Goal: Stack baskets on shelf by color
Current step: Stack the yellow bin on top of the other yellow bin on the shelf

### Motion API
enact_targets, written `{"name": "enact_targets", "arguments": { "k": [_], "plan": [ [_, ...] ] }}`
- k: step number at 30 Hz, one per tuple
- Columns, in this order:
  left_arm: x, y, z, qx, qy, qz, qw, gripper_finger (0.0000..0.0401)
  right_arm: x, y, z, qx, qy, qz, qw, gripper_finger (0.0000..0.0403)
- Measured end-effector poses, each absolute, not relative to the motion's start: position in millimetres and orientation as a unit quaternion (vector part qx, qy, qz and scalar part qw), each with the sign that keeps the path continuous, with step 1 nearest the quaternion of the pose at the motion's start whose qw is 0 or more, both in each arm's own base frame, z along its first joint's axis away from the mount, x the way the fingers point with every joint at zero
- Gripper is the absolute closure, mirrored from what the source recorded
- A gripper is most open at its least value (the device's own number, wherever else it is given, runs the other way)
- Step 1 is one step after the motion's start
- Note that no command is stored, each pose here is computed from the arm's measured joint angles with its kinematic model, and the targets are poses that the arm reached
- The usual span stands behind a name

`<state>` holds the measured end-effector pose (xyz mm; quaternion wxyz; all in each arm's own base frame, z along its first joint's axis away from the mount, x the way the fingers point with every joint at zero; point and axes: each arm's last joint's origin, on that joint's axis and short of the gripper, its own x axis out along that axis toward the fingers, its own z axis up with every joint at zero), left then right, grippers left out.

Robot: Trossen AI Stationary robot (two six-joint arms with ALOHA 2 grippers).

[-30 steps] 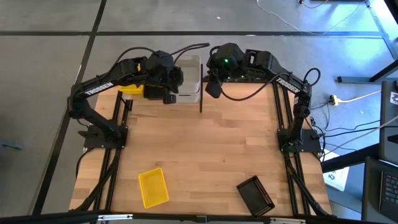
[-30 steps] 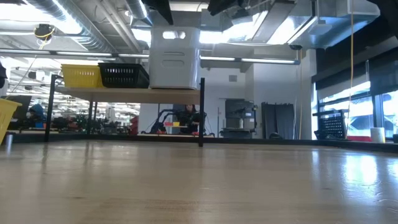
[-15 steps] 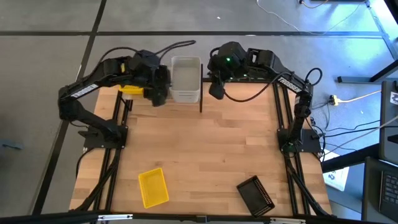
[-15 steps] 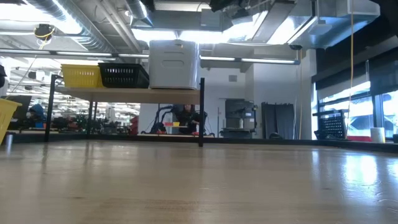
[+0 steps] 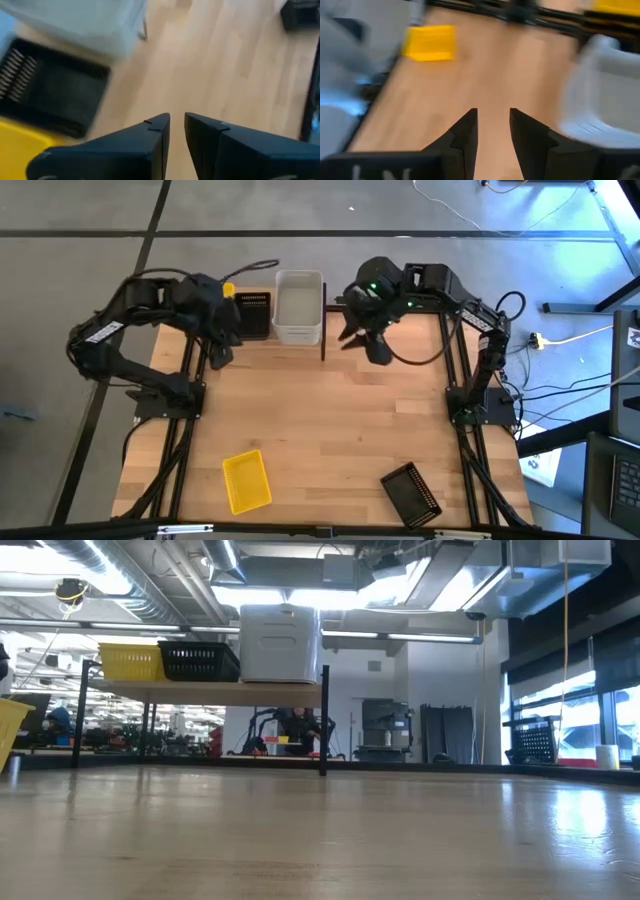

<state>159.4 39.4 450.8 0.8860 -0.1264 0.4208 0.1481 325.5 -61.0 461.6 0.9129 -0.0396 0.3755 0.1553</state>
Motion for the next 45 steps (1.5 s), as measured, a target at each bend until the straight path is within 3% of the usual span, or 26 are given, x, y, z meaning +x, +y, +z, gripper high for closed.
{"name": "enact_targets", "arguments": {
  "k": [6, 13, 18, 25, 32, 45],
  "plan": [
    [159.0, 21.5, 434.8, -0.166, 0.485, 0.118, 0.851, 0.0351, 318.9, -53.7, 458.8, -0.017, 0.37, 0.259, 0.892, 0.0291],
    [171.4, -2.6, 389.6, -0.203, 0.563, 0.029, 0.801, 0.0351, 317.7, -54.6, 458.1, -0.015, 0.375, 0.26, 0.89, 0.0291],
    [179.5, -20.4, 338.5, -0.176, 0.615, -0.004, 0.769, 0.0351, 317.7, -55.9, 458.3, -0.015, 0.374, 0.257, 0.891, 0.0291],
    [180.3, -50.1, 289.8, -0.128, 0.605, -0.074, 0.783, 0.0351, 317.8, -56.0, 458.4, -0.015, 0.373, 0.257, 0.891, 0.0291],
    [187.2, -83.1, 251.6, -0.185, 0.558, -0.139, 0.797, 0.0351, 317.6, -55.9, 458.1, -0.015, 0.375, 0.257, 0.891, 0.0291],
    [173.8, -111.1, 215.1, -0.208, 0.541, -0.091, 0.81, 0.0351, 317.5, -55.9, 458.0, -0.014, 0.375, 0.258, 0.89, 0.0291]
  ]
}}
